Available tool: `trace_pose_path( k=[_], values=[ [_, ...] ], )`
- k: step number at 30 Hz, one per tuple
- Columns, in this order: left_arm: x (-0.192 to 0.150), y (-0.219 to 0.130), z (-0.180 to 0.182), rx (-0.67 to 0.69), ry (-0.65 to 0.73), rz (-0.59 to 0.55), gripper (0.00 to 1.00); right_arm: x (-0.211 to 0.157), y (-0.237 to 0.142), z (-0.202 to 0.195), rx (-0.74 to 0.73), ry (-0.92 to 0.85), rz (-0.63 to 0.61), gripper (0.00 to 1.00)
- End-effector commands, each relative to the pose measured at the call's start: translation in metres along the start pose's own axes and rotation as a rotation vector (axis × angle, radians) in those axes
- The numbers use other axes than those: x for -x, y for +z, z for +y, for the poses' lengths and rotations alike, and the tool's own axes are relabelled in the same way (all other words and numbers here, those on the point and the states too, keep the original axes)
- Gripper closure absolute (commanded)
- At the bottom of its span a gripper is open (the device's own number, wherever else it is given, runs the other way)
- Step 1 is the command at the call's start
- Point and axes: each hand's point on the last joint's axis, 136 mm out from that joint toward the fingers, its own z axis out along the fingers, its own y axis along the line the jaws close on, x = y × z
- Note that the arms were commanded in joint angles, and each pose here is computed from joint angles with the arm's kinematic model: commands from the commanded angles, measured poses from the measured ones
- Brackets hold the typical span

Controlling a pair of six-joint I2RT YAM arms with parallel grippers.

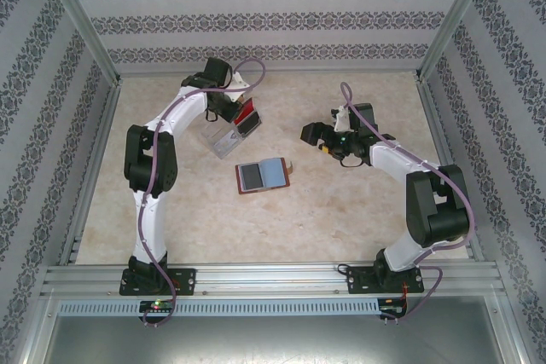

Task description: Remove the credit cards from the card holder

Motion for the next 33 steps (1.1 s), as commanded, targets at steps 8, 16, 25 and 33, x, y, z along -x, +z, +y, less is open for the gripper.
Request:
trace_pose_path(
  k=[8, 16, 25, 33],
  values=[
    [-0.011, 0.011, -0.001, 0.014, 0.01, 0.044, 0.93, 0.005, -0.002, 0.006, 0.018, -0.008, 0.005, 0.02],
    [-0.004, 0.009, -0.005, 0.036, 0.03, 0.035, 0.71, 0.005, -0.003, 0.005, 0.014, -0.003, 0.008, 0.02],
    [0.03, -0.041, -0.008, 0.053, -0.072, -0.113, 0.59, 0.004, -0.012, 0.011, -0.021, -0.045, -0.012, 0.06],
    [0.011, -0.106, 0.003, 0.228, -0.375, -0.238, 0.42, -0.033, -0.003, 0.046, -0.174, -0.267, 0.046, 0.1]
  ],
)
